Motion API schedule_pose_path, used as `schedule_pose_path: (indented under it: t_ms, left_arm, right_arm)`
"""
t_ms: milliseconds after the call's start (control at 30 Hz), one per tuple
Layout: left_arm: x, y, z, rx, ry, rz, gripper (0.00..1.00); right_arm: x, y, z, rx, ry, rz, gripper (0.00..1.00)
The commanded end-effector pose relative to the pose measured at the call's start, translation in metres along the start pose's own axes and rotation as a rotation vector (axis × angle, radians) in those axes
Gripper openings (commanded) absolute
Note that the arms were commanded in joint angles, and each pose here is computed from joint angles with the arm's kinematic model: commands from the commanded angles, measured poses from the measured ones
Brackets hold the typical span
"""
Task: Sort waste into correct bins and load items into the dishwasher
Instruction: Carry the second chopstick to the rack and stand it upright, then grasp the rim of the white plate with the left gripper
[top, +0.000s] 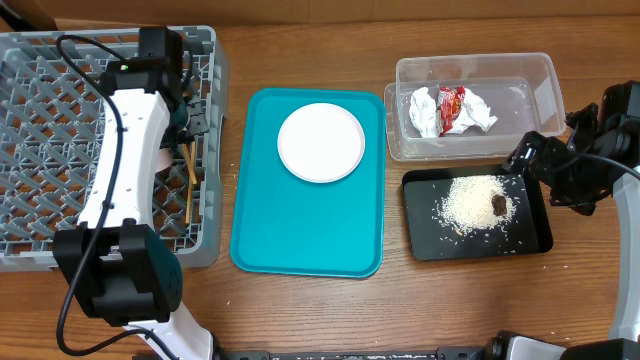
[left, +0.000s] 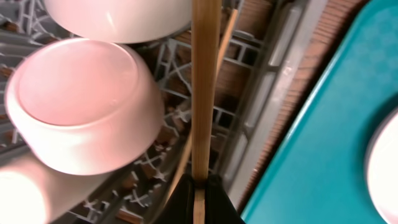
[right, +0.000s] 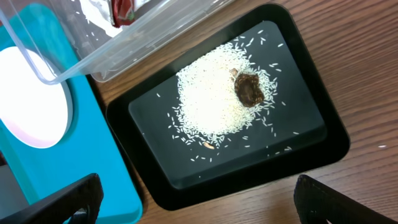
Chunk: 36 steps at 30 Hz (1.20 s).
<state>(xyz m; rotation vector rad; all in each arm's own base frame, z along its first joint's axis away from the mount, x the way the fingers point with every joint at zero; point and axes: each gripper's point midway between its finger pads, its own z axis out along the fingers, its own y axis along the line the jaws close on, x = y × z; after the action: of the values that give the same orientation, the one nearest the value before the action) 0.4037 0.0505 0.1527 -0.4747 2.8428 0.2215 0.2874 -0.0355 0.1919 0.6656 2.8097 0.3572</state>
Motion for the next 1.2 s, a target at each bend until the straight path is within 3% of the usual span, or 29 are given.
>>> schedule_pose_path:
  t_ms: [0, 100, 167, 400, 633, 733, 833, 1000, 1167]
  left_arm:
    - [-0.006, -0.001, 0.010, -0.021, -0.001, 0.085, 0.04]
    - [-0.004, 0.000, 0.023, -0.047, 0.025, 0.092, 0.04]
    - [-0.001, 0.000, 0.029, -0.052, 0.050, 0.096, 0.15]
    - [0.002, -0.002, 0.019, -0.035, 0.049, 0.098, 0.25]
    - [0.017, -0.069, -0.014, 0.217, 0.035, 0.165, 0.34]
    - [0.027, -0.118, -0.025, 0.295, 0.000, 0.291, 0.41]
    - [0.035, -0.164, -0.035, 0.334, -0.078, 0.462, 0.57]
    - [0.055, -0.225, -0.041, 0.348, -0.171, 0.677, 0.63]
    - [0.087, -0.263, -0.014, 0.345, -0.127, 0.835, 0.62]
  right_arm:
    - [-0.002, 0.003, -0.005, -0.010, -0.021, -0.011, 1.00]
    - [-0.002, 0.003, -0.005, -0.010, -0.021, -0.011, 1.00]
    - [-0.002, 0.003, -0.005, -0.010, -0.021, -0.011, 1.00]
    - [-0.002, 0.003, -0.005, -0.010, -0.021, -0.011, 1.00]
    - [-0.002, 0.003, -0.005, -0.010, -0.021, -0.011, 1.00]
    - [-0.002, 0.003, -0.005, -0.010, -0.021, -0.011, 1.00]
    - [-0.002, 0.003, -0.005, -0.010, -0.021, -0.011, 1.00]
    - [-0.002, 0.003, -0.005, -0.010, -0.021, -0.011, 1.00]
    - [-0.002, 0.003, -0.005, -0.010, -0.021, -0.011, 1.00]
